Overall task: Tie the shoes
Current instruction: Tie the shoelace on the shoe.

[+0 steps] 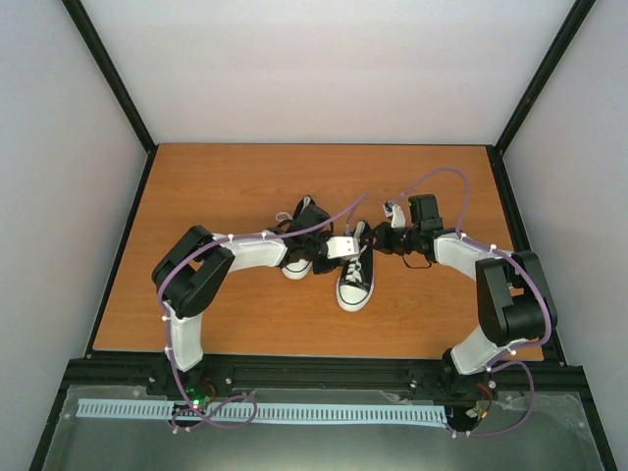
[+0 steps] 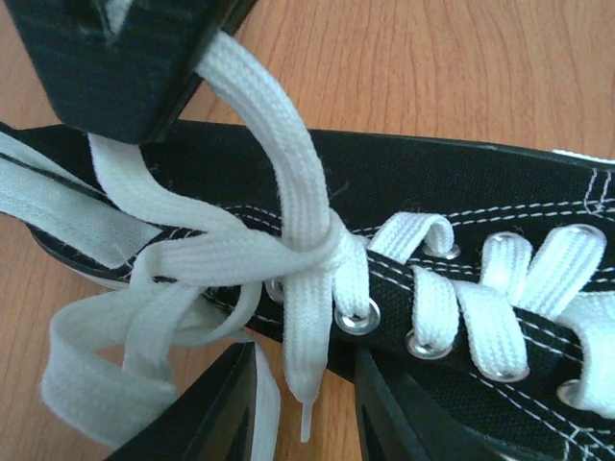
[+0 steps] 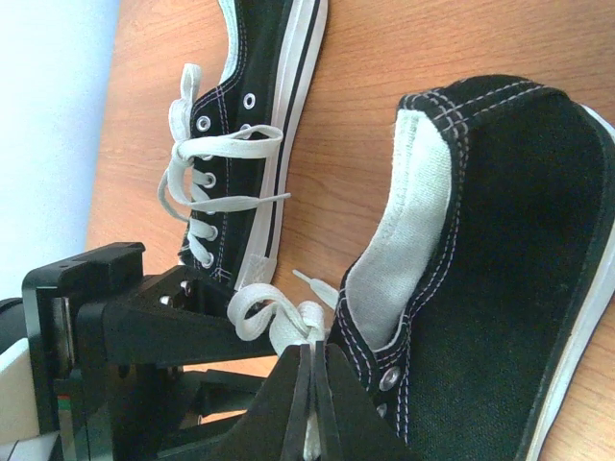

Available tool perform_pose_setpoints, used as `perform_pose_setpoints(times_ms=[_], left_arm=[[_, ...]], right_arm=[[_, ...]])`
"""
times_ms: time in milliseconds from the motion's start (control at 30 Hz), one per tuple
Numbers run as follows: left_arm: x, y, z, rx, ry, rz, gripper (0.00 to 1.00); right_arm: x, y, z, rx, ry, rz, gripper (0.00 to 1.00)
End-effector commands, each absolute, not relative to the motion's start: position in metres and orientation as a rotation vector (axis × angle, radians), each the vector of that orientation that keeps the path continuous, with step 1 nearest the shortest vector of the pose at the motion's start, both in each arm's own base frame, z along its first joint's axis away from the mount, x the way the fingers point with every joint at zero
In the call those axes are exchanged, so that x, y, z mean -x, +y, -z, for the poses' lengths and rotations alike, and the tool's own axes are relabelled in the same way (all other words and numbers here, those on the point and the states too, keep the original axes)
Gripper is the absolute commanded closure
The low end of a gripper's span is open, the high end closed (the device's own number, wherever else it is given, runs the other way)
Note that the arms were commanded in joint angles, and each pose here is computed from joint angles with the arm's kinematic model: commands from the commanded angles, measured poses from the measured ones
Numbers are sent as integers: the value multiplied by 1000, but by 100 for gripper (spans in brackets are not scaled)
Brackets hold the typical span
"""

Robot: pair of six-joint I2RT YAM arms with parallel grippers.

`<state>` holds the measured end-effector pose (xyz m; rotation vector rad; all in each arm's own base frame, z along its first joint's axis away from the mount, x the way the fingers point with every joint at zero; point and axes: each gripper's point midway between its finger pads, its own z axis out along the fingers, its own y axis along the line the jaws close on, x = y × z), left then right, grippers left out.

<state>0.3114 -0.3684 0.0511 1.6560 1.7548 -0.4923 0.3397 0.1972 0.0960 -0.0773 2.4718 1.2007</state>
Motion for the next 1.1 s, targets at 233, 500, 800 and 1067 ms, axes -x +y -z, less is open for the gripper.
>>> perform_pose_setpoints(times_ms=[233,500,800,1067], left_arm=[[-313,-369,-47,-1687,1723,433,99],[-281,-344,-52,-1765,1798,476,99],[-270,-334,-42,-1794,1846,482,99],[-270,-329,-39,-1811,1844,460,99]], right_arm=[[-341,202,-101,124,2453,-1211,97],[-341,205,-101,146,2454,-1227,97],[-333,211,-100,188,2479,-1207,57],[-341,210,-106,106,2473,-1148,41]])
